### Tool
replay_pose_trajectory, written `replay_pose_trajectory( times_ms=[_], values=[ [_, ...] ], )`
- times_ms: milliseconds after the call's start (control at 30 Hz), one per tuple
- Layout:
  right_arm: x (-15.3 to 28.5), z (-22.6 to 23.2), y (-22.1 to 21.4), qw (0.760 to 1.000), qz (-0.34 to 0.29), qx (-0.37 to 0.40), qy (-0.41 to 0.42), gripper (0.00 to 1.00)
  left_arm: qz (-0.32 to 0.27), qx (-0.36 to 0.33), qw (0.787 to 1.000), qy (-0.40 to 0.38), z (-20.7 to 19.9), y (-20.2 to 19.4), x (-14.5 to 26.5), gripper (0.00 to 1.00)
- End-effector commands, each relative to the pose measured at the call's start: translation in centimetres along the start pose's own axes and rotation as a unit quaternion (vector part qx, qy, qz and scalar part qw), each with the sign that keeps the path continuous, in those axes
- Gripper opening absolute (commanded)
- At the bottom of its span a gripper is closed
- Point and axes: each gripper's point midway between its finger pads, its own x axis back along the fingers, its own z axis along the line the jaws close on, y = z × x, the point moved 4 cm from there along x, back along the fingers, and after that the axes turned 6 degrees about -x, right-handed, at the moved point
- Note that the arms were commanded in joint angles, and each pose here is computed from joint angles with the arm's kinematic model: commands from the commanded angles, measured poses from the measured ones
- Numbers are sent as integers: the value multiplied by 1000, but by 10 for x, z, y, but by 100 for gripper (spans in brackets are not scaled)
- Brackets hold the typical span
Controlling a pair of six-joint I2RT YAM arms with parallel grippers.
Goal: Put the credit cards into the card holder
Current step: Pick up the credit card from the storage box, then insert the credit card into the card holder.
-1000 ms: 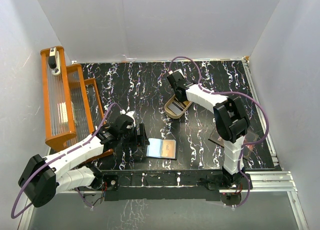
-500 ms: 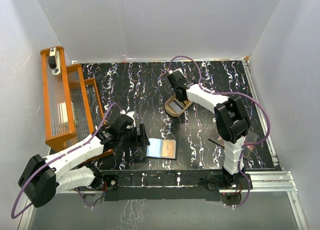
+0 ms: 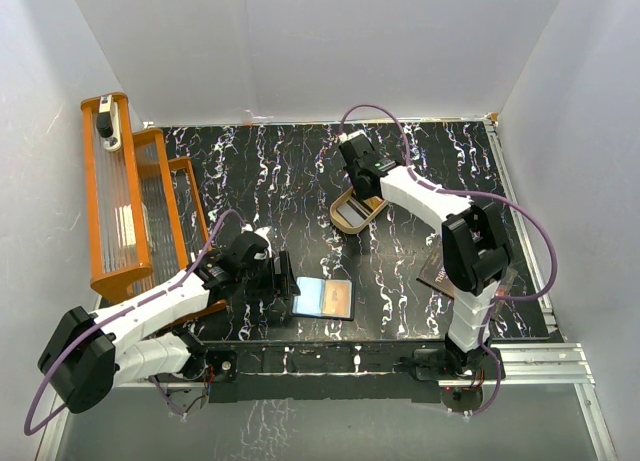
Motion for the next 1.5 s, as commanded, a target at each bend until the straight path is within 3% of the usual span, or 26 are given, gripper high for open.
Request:
replay_pose_trajectory(
  times_ms=[0,267,633,1167,1467],
  values=[
    [24,-4,22,999,-38,-24,23,0,11,4,1000,-6,0,-4,1,74],
    [47,0,16,996,-36,-58,65,0,26,6,1000,-12,-1,-8,-2,71],
    [112,-1,-1,981,-38,-131,141,0,28,10,999,-14,0,-12,-5,64],
    [188,49,-80,917,5,-227,327,0,25,6,1000,8,6,-9,-10,57],
    [183,88,-121,891,46,-263,368,0,14,1,1000,12,6,-3,-17,56]
  ],
)
